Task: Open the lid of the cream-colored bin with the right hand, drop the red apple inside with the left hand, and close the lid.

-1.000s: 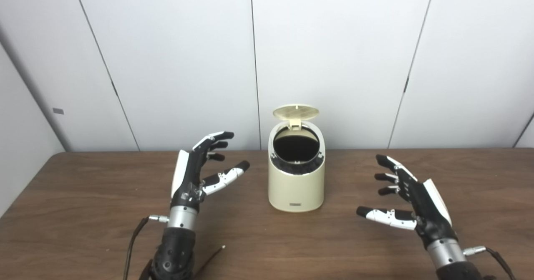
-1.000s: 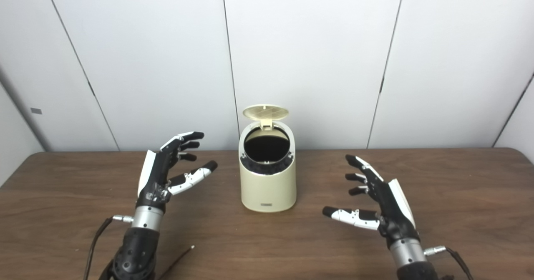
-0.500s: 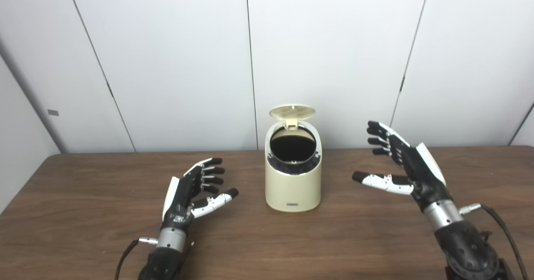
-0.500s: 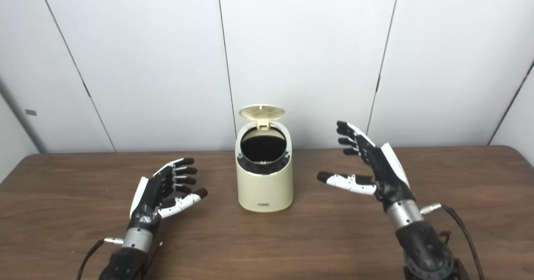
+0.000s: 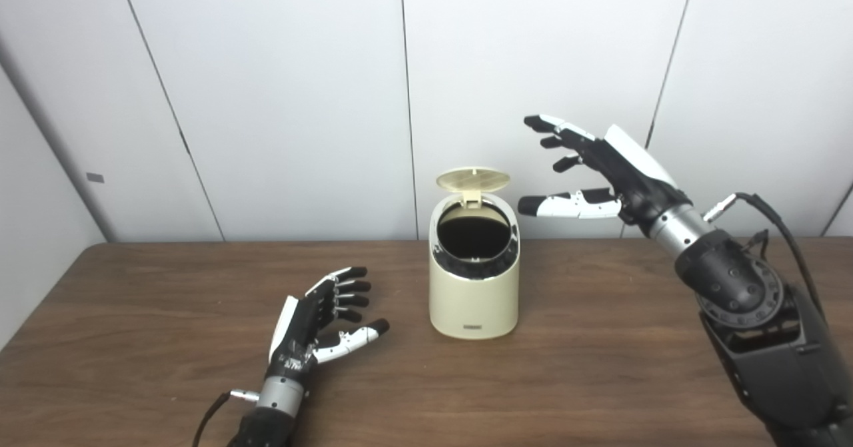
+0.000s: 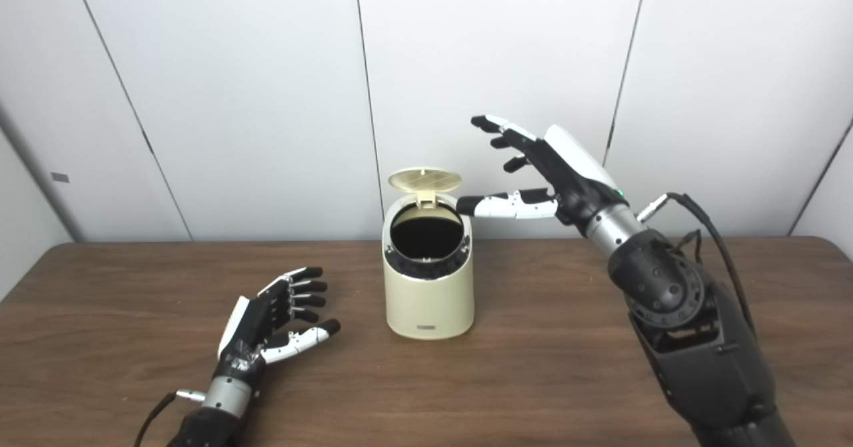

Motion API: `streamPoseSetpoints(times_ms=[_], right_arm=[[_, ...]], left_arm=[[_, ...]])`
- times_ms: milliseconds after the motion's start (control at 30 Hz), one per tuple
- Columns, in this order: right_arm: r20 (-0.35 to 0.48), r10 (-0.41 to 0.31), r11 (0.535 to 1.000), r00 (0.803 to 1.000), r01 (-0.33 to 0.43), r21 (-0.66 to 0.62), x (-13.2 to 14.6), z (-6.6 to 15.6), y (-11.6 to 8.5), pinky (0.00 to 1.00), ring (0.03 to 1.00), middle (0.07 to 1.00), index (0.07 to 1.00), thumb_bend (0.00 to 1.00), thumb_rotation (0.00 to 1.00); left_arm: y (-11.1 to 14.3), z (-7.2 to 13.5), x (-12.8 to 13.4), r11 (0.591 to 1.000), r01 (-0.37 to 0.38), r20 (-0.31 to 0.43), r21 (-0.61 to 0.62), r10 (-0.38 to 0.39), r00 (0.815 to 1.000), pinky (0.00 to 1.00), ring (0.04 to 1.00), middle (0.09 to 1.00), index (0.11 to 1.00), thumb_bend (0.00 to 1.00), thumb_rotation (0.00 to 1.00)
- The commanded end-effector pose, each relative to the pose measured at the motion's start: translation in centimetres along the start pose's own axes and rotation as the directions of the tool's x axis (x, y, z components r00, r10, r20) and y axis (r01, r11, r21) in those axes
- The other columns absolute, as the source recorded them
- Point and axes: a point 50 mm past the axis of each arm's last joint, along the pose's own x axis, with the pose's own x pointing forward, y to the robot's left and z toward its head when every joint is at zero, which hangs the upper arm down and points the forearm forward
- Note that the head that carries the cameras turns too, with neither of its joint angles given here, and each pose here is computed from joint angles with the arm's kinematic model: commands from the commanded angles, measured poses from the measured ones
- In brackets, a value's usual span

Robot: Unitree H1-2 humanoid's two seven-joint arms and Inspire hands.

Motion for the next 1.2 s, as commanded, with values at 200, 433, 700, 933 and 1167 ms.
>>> streamPoseSetpoints(times_ms=[200, 433, 700, 933, 1167], right_arm=[[0.042, 0.053, 0.986, 0.998, -0.046, -0.159, 2.8, 2.7, -1.7, 0.79, 0.89, 0.892, 0.852, 0.71, 0.67], [0.036, 0.138, 0.971, 0.99, -0.128, -0.202, 3.6, 3.2, -0.4, 0.81, 0.909, 0.864, 0.814, 0.69, 0.65], [0.042, 0.174, 0.956, 0.984, -0.158, -0.245, 3.5, 3.3, 0.9, 0.77, 0.875, 0.815, 0.771, 0.73, 0.59], [0.06, 0.203, 0.95, 0.977, -0.182, -0.255, 2.6, 3.5, 1.1, 0.81, 0.907, 0.809, 0.762, 0.7, 0.56], [0.118, 0.205, 0.953, 0.972, -0.17, -0.251, 1.4, 3.7, 1.0, 0.81, 0.92, 0.804, 0.755, 0.7, 0.55]], left_arm=[[-1.5, -2.4, -2.0, 1.0, -0.009, -0.041, -0.014, 0.009, 0.999, 0.61, 0.683, 0.73, 0.796, 0.71, 0.13], [-1.7, -2.4, -1.9, 0.999, -0.014, -0.04, -0.03, 0.013, 0.999, 0.62, 0.694, 0.735, 0.797, 0.71, 0.1], [-1.8, -2.2, -1.8, 1.0, -0.018, -0.042, -0.017, 0.018, 0.999, 0.62, 0.703, 0.737, 0.794, 0.72, 0.12], [-1.8, -2.2, -1.8, 1.0, -0.018, -0.042, -0.013, 0.018, 0.999, 0.61, 0.695, 0.732, 0.792, 0.72, 0.11], [-1.8, -2.2, -1.9, 1.0, -0.017, -0.055, -0.013, 0.017, 0.998, 0.62, 0.697, 0.731, 0.787, 0.72, 0.11]])
